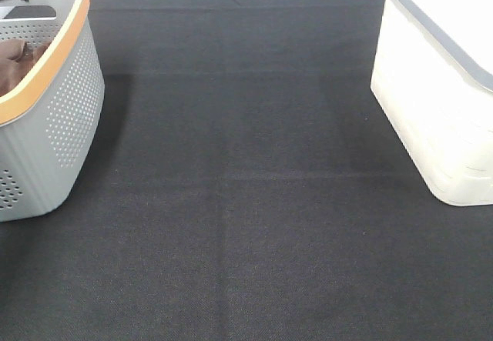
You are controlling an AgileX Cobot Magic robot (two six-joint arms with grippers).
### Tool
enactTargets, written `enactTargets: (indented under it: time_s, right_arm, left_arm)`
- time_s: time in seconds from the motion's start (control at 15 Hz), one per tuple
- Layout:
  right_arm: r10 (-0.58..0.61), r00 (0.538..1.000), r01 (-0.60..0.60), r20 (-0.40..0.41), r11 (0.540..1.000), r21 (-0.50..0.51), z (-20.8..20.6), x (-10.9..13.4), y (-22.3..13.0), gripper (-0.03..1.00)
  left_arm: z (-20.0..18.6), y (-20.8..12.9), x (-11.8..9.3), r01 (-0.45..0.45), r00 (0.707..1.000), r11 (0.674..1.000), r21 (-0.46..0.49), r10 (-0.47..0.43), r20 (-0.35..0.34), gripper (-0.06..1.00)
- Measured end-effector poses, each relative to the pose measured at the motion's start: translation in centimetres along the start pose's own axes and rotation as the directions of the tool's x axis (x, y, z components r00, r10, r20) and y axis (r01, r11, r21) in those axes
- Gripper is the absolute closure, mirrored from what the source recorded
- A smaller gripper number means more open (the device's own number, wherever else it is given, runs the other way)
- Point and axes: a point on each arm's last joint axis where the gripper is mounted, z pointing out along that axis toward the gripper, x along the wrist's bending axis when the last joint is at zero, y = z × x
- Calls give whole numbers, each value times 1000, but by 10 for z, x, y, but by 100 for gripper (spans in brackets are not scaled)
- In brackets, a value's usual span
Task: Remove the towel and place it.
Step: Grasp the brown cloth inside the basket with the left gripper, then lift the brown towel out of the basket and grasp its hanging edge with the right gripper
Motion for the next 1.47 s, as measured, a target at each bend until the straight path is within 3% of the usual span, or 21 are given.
enactTargets:
  time_s: [0.4, 0.8, 1.2, 1.33, 1.4, 1.47]
  right_arm:
    - [0, 1000, 0, -1, 1000, 0, 0, 0, 0, 17]
    - [4, 1000, -4, -7, 1000, -1, 0, 1, 0, 17]
    - [11, 1000, -11, -20, 1000, -2, 0, 2, 0, 17]
    - [24, 999, -24, -31, 1000, -2, 0, 3, 0, 17]
    - [24, 999, -24, -31, 1000, -2, 0, 3, 0, 17]
    - [54, 997, -54, -51, 999, 9, 2, 4, 2, 17]
  left_arm:
    - [-60, 12, 11, -26, 1000, 998, -58, 26, 4, 94]
    - [-162, 20, 29, -22, 998, 979, -202, 34, 57, 94]
    - [-275, 17, 40, 73, 967, 879, -472, 53, 247, 94]
    - [-303, 13, 32, 95, 941, 837, -538, 101, 322, 94]
    - [-303, 13, 32, 95, 941, 837, -538, 101, 322, 94]
    - [-315, 9, 25, 108, 922, 819, -563, 130, 365, 94]
